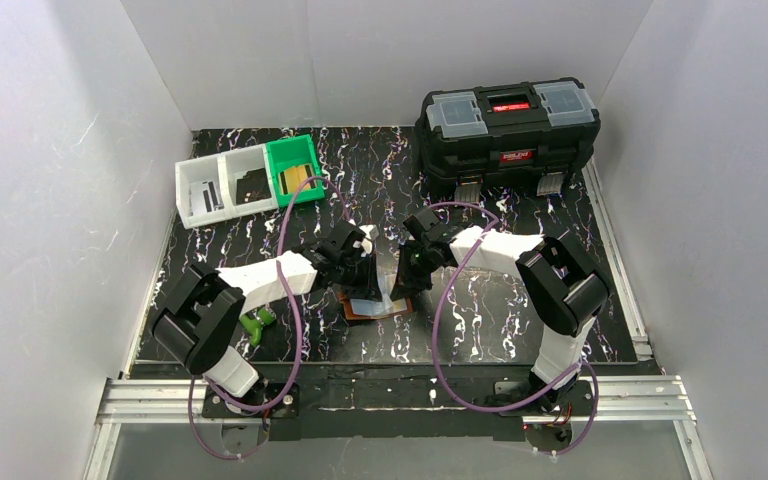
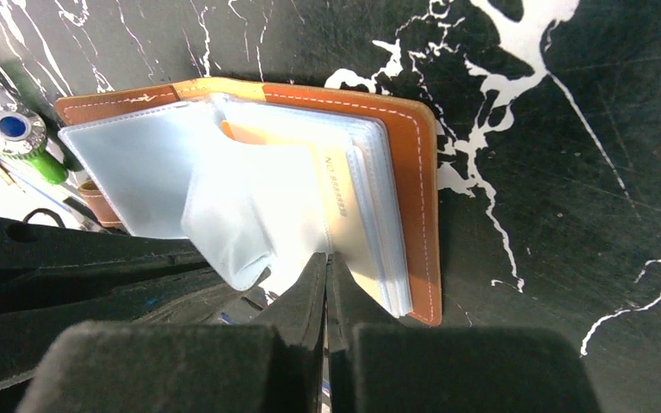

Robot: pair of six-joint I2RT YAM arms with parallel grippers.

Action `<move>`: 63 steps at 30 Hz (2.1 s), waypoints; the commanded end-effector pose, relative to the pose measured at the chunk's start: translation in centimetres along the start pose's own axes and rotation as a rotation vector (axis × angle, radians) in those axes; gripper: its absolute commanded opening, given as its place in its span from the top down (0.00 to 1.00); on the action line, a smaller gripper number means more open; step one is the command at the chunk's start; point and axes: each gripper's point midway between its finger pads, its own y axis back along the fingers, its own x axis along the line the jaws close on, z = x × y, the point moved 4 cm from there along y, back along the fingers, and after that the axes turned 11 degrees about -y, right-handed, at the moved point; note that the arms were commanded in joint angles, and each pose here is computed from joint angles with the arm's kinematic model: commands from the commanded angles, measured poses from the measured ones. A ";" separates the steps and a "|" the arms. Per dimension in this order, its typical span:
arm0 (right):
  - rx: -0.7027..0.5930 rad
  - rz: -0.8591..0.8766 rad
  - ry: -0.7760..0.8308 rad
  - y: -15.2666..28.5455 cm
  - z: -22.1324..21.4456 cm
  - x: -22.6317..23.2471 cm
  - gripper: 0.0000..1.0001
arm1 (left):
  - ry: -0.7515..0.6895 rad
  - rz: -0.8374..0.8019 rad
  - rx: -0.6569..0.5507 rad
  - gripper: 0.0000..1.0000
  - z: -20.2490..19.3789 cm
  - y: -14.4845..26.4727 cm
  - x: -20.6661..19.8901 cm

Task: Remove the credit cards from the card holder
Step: Remove the credit card from the card holder.

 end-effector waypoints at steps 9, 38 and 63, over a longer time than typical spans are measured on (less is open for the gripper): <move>-0.020 0.058 0.025 0.3 0.7 1.6 0.99 | -0.005 0.179 -0.039 0.59 0.9 4.6 0.9; -0.002 0.120 0.101 1.5 -0.2 5.3 0.99 | 0.074 0.378 0.073 0.99 -1.2 2.8 4.2; -0.135 -0.069 0.114 2.3 0.2 2.0 0.69 | 0.062 0.493 0.046 1.00 -1.1 6.2 5.1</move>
